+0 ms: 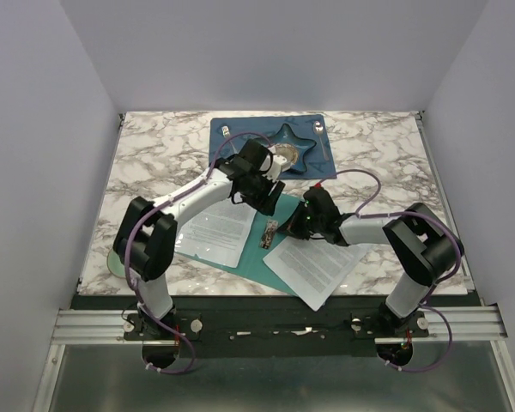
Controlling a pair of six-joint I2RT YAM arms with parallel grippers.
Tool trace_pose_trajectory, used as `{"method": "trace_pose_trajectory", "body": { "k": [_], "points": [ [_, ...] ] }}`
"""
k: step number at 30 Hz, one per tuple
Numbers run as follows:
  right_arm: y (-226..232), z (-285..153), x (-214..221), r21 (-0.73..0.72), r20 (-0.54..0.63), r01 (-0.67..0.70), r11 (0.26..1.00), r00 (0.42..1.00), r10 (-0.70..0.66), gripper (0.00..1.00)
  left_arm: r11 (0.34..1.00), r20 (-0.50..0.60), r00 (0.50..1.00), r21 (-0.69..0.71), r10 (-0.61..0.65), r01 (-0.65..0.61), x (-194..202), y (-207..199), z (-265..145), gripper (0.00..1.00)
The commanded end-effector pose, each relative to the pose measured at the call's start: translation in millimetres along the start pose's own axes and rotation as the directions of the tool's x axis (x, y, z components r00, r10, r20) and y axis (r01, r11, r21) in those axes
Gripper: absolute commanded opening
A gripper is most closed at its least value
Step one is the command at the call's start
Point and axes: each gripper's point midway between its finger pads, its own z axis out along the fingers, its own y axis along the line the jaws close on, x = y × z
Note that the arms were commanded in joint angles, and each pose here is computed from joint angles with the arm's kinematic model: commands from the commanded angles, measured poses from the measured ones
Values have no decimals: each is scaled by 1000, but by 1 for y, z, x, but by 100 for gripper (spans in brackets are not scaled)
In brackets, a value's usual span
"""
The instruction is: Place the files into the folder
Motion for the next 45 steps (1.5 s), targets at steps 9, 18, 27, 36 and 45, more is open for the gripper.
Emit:
{"method": "trace_pose_trajectory", "body": {
  "k": [9,18,27,36,45],
  "points": [
    [-83,-15,23,305,-86,89,948,994,-66,4,988,-100,995,155,11,4,82,-18,3,50],
    [-45,-23,13,126,-23,102,987,995,-100,1,980,-35,999,198,2,5,75,-25,-1,32],
    [-8,-28,11,-36,-18,120,992,993,-120,6,977,-43,999,214,-2,11,79,-24,8,27],
    [20,-20,12,-152,-38,154,976,986,-161,7,975,-43,999,217,-33,41,82,-26,8,34],
    [22,-13,17,-159,-70,147,976,985,-159,7,978,-69,996,201,-48,61,92,-23,14,33]
  ]
}}
